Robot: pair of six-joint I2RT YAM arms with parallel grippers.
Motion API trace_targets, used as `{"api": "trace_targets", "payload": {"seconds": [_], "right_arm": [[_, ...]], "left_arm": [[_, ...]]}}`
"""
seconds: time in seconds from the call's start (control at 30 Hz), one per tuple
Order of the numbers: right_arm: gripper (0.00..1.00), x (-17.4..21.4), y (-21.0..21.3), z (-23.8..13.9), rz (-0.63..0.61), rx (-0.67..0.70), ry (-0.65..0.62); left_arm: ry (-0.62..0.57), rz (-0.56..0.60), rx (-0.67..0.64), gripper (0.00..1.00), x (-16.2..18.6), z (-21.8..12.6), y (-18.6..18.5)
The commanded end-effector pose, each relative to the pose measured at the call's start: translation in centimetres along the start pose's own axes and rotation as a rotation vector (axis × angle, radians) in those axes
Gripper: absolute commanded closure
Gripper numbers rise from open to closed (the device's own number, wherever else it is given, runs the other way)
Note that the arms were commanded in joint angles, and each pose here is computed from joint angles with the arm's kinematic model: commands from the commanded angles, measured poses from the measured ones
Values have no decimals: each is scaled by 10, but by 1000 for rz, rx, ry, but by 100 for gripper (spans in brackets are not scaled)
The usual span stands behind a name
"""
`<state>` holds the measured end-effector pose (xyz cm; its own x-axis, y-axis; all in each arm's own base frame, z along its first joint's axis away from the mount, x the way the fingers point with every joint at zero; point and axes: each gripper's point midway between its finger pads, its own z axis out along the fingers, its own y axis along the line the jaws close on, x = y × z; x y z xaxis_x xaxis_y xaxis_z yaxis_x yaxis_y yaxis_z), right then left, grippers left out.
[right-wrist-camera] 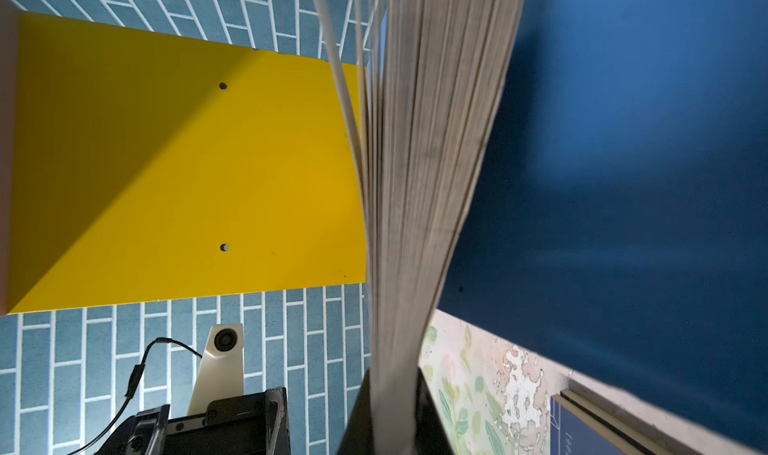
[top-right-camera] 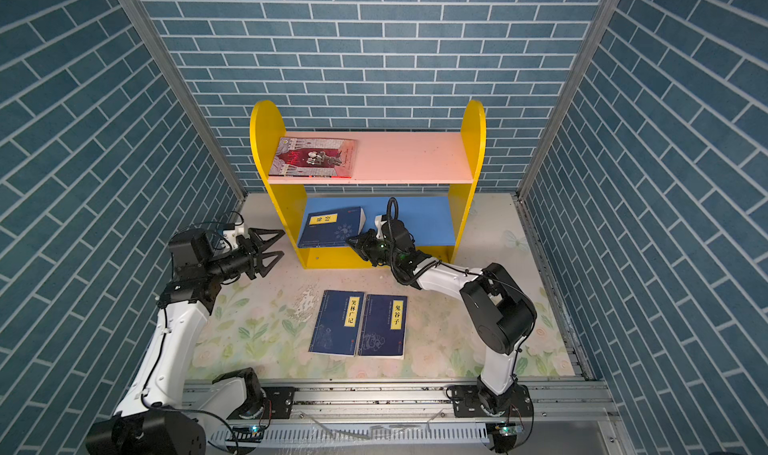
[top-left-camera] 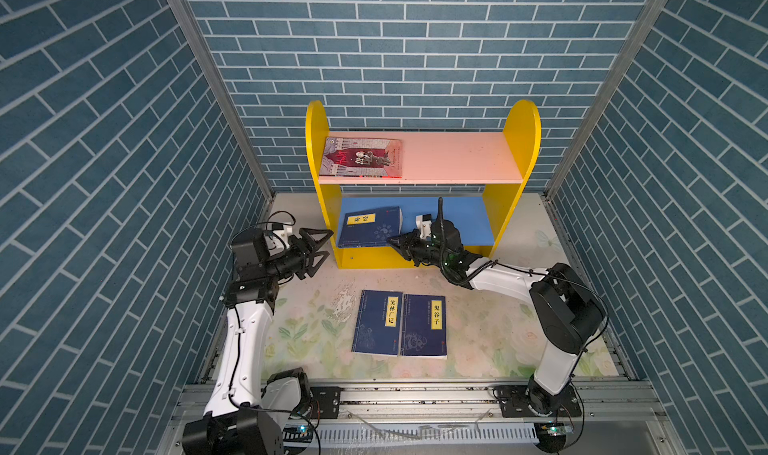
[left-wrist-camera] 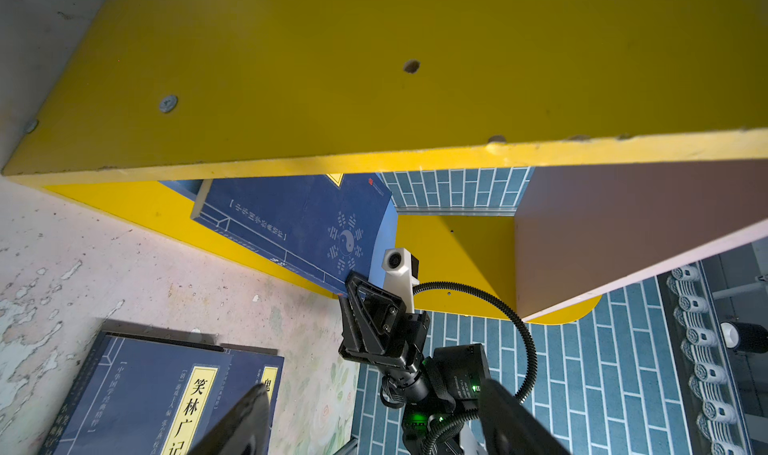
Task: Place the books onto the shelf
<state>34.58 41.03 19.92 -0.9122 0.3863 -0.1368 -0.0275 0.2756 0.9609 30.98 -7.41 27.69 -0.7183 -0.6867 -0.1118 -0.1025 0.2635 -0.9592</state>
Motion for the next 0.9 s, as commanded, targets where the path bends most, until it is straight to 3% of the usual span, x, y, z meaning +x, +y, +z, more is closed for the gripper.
{"api": "trace_targets", "payload": {"seconds": [0.0, 0.23, 0.33, 0.63, 0.87], "right_arm": [[100, -11, 15, 5, 2, -41, -31], [100, -10, 8, 12, 15, -20, -9], [95, -9, 5, 12, 19, -14, -2], [58, -7, 1, 6, 8, 33, 11], [44, -7, 1, -1, -17, 96, 25]], "left_arm": [[-1, 10, 21, 19, -1, -1, -3], [4, 4, 24, 19, -1, 0, -2], [6, 2, 26, 19, -1, 0, -2], [6, 5, 29, 19, -1, 1, -2], [0, -15, 39, 19, -3, 0, -5]]}}
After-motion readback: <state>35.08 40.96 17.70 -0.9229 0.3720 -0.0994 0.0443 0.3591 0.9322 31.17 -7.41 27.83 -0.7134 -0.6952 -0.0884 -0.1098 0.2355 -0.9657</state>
